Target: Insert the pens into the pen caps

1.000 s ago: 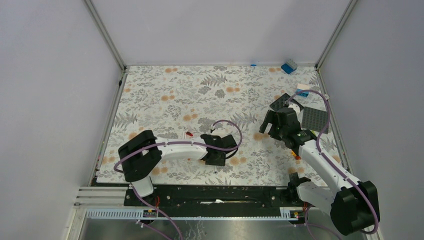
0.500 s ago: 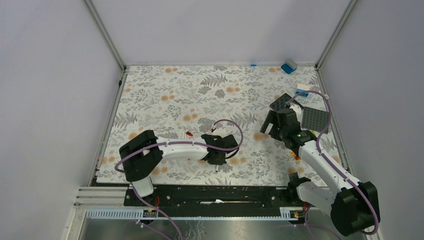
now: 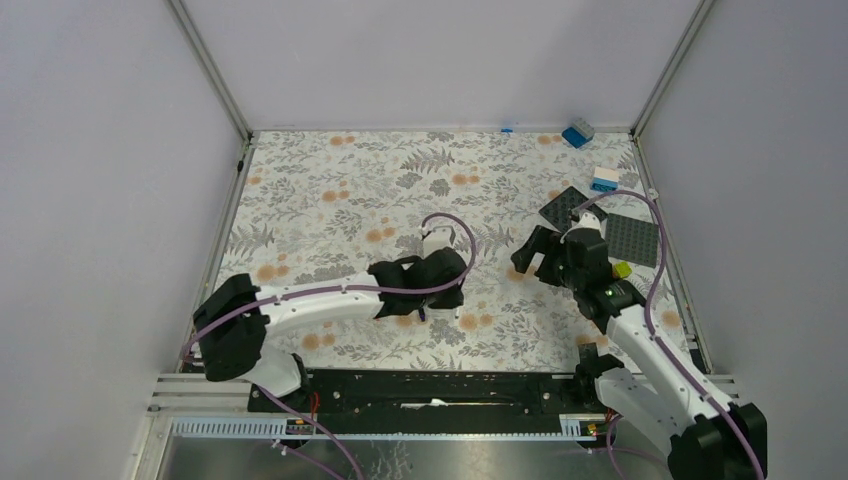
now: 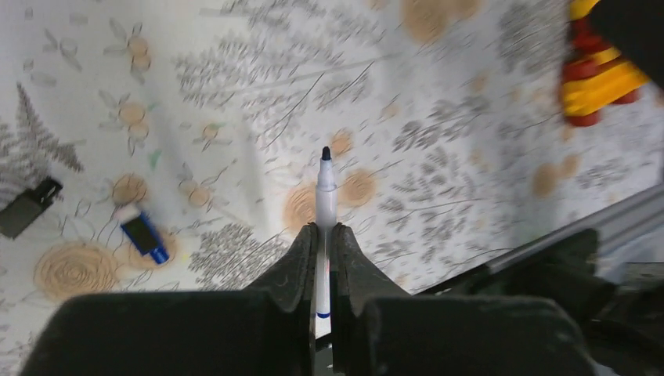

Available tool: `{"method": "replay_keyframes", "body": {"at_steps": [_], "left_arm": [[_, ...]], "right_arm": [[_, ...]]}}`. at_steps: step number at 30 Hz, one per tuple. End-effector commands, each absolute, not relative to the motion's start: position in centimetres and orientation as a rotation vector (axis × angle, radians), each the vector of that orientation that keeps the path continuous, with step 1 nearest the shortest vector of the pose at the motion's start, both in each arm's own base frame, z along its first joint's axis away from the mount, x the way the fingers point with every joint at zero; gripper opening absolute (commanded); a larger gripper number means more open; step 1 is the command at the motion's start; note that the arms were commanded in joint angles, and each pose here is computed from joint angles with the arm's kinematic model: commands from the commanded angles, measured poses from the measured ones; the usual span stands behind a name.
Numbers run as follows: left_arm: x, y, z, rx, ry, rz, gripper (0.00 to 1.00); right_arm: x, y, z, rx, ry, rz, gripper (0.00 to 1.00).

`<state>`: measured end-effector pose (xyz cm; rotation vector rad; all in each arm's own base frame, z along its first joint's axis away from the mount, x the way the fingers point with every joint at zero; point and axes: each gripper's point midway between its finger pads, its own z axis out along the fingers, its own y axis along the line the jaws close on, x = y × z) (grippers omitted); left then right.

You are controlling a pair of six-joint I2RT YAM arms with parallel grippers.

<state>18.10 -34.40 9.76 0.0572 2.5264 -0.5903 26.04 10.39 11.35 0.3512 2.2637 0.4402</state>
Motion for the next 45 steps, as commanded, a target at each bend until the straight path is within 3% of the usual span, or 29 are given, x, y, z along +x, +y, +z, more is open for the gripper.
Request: {"method": "replay_keyframes", "body": {"at_steps": [1,10,17,26,45], "left_arm": [[20.7,-36.5,15.9,0.023,2.318,-0.811,0.00],[23.1,-36.1,22.0,-0.042,2.054,-1.060,0.00],[23.3,-35.3,25.1,-0.061,1.904,-1.186,0.00],[22.8,-34.9,27.1,-0.067,1.792,-1.307,0.00],[22.2,-34.0,27.5,-0.130,1.744,-1.393,0.00]], "right_arm": [[25.4,14.8,16.1,0.156,2.060,0.787,1.00],[21.8,19.8,21.1,-0.058,1.803,1.267,0.99],[20.1,21.8,23.1,-0.178,1.713,1.486,0.85],[19.6,23.8,24.5,-0.298,1.671,1.592,0.67],[19.8,27.0,25.5,-0.358,1.618,1.648,0.47]]}}
